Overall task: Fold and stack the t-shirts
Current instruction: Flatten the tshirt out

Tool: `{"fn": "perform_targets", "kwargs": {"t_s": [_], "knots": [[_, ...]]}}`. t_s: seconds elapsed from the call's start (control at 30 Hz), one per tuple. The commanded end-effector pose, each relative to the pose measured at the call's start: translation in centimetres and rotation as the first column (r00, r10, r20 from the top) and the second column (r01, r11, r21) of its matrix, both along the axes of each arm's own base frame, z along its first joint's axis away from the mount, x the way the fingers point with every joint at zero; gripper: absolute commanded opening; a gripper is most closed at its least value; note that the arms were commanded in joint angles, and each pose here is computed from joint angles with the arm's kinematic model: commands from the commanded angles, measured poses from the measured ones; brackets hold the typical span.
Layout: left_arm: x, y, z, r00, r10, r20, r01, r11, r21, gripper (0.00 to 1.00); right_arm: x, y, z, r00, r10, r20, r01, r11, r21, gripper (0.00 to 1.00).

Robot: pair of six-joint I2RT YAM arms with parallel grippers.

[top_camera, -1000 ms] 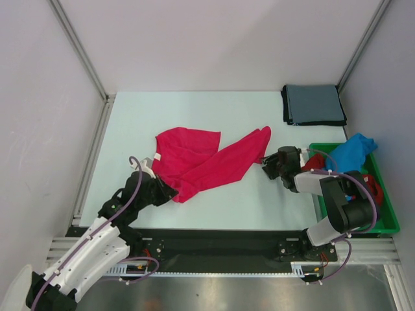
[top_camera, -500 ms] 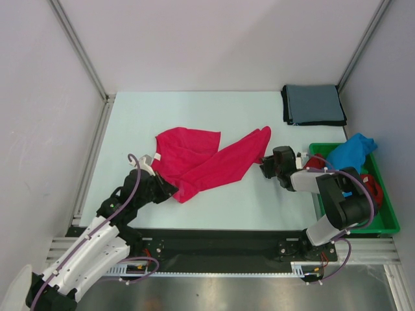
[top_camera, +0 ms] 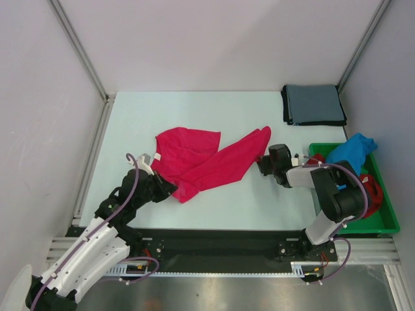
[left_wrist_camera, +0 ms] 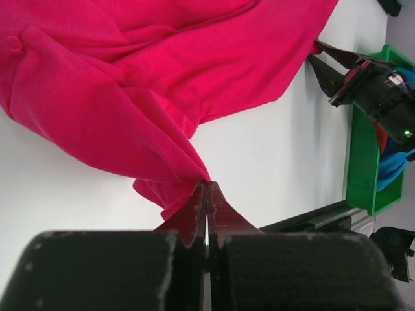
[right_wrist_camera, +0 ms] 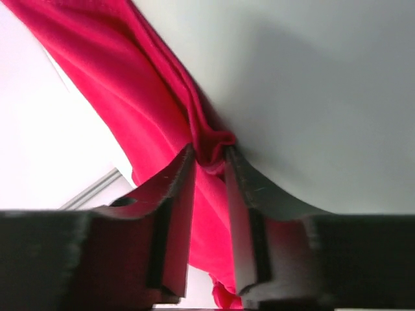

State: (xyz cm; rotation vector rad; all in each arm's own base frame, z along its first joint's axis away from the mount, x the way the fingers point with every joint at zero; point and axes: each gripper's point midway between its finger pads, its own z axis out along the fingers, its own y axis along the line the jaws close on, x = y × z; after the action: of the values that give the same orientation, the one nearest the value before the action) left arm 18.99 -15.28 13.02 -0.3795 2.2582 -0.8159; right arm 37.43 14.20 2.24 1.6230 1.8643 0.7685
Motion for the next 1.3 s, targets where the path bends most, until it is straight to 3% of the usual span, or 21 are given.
{"fn": "perform_targets", "kwargs": {"t_s": [0.0,0.03,0.07,0.1,0.2,0.33,0.37,0.43,0.5,0.8,1.0,1.1,1.27], "knots": [[0.8,0.1,2.6,0.996,0.004,0.085,-0.005,1.000,0.003,0.00,-4.3,-2.2,-6.2,0.975,-0.042,-0.220,0.019,0.994,-0.105,0.29],[0.9,0.2,2.9,0.996,0.007,0.092,-0.007,1.000,0.005,0.00,-4.3,-2.1,-6.3,0.976,-0.040,-0.212,0.019,0.995,-0.096,0.12],[1.1,0.2,3.1,0.995,0.008,0.099,-0.009,1.000,0.008,0.00,-4.4,-2.0,-6.4,0.977,-0.034,-0.211,0.015,0.996,-0.091,0.02],[1.2,0.3,3.2,0.995,0.010,0.100,-0.012,1.000,0.013,0.00,-4.5,-2.1,-6.5,0.977,-0.030,-0.210,0.012,0.996,-0.087,0.00],[2.1,0.6,4.7,0.988,0.029,0.152,-0.034,0.999,0.029,0.00,-4.6,-1.9,-5.6,0.984,0.022,-0.179,-0.040,0.994,-0.101,0.00],[4.0,1.2,10.5,0.951,0.054,0.306,-0.072,0.996,0.049,0.00,-4.4,-2.9,-1.2,0.990,0.106,-0.096,-0.127,0.960,-0.249,0.00],[4.4,1.4,12.0,0.939,0.062,0.339,-0.085,0.995,0.054,0.00,-3.9,-2.9,1.8,0.987,0.158,-0.029,-0.160,0.939,-0.303,0.00],[5.5,1.8,16.3,0.897,0.069,0.436,-0.109,0.992,0.068,0.00,-4.7,-4.1,4.1,0.985,0.174,-0.020,-0.168,0.907,-0.385,0.00],[6.3,2.3,19.2,0.865,0.086,0.495,-0.142,0.987,0.077,0.00,-4.4,-4.7,8.6,0.970,0.231,0.079,-0.171,0.872,-0.459,0.00],[6.2,3.9,32.0,0.693,0.114,0.712,-0.200,0.979,0.038,0.00,-4.8,-6.5,18.1,0.898,0.389,0.205,-0.222,0.804,-0.552,0.00],[4.6,5.4,40.1,0.524,0.114,0.844,-0.228,0.974,0.010,0.00,-3.8,-6.4,27.9,0.807,0.463,0.366,-0.135,0.749,-0.649,0.00],[3.4,5.7,44.2,0.411,0.065,0.909,-0.228,0.973,0.033,0.00,-4.2,-6.8,36.1,0.725,0.488,0.485,-0.027,0.725,-0.688,0.00],[-1.7,5.3,52.0,0.151,-0.023,0.988,-0.129,0.991,0.043,0.00,-8.0,-7.7,47.5,0.578,0.519,0.630,0.149,0.692,-0.706,0.00]]}}
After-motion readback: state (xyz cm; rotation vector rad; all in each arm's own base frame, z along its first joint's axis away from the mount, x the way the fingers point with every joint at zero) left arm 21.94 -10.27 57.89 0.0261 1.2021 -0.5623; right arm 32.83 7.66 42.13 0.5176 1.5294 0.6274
